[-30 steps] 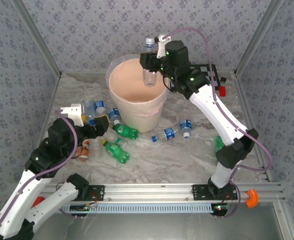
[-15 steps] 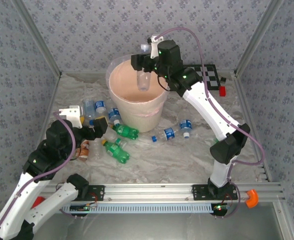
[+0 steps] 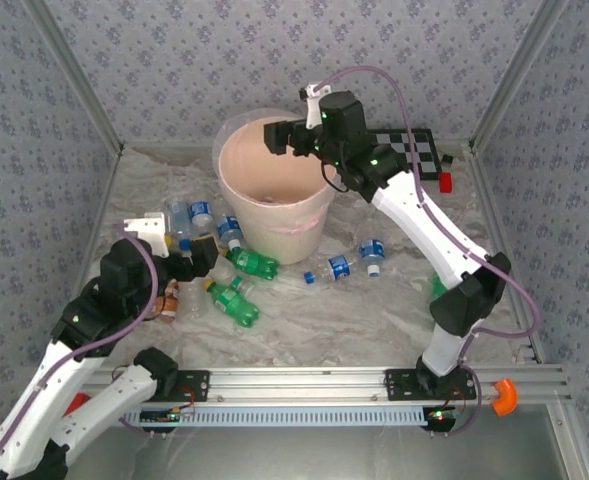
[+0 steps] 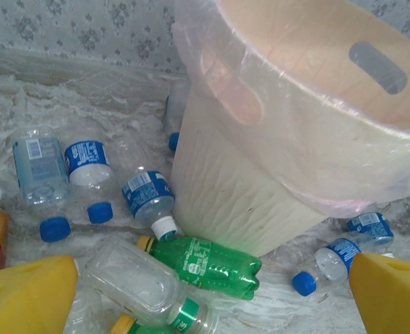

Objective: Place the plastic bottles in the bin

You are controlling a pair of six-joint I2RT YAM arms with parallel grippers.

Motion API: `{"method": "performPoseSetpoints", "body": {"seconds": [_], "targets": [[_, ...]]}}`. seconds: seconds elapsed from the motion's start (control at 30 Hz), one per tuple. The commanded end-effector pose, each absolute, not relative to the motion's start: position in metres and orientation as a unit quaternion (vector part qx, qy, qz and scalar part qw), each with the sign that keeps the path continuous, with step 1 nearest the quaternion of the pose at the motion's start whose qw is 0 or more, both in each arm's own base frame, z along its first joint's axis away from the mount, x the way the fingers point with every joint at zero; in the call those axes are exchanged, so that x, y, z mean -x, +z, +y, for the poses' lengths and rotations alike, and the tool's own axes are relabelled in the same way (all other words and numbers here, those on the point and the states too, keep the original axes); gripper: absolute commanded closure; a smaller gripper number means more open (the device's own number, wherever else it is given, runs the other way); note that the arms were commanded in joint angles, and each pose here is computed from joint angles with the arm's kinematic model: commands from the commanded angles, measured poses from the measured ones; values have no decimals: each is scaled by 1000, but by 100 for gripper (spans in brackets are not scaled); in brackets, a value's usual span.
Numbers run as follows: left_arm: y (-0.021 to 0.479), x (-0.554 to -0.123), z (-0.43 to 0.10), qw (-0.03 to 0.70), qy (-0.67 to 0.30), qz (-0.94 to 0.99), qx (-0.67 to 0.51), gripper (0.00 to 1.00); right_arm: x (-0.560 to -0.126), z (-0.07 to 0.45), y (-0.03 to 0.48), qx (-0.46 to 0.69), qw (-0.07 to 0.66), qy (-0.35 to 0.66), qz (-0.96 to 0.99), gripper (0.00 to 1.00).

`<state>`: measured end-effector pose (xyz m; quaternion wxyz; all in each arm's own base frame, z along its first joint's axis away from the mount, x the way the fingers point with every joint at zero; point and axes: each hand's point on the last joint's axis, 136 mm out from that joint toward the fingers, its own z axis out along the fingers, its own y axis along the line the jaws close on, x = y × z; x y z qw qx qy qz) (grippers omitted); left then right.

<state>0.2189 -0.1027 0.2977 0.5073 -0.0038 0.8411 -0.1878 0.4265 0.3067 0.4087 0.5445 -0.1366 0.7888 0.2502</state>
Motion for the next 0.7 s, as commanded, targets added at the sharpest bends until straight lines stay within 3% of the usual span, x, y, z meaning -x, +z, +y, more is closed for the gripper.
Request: {"method": "performPoseSetpoints", "body": {"seconds": [0.0,0.33,0.67], "targets": [[277,-220,-100,477,-167,862,19,0,-408,292,434,140,569,252,770,0],[222,-222,-100,388,-140,907,83,0,-359,251,404,137,568,233,778,0],[148,-208,-127,250,-203,926,195,5,-309,204,352,127,560,208,792,0]]}}
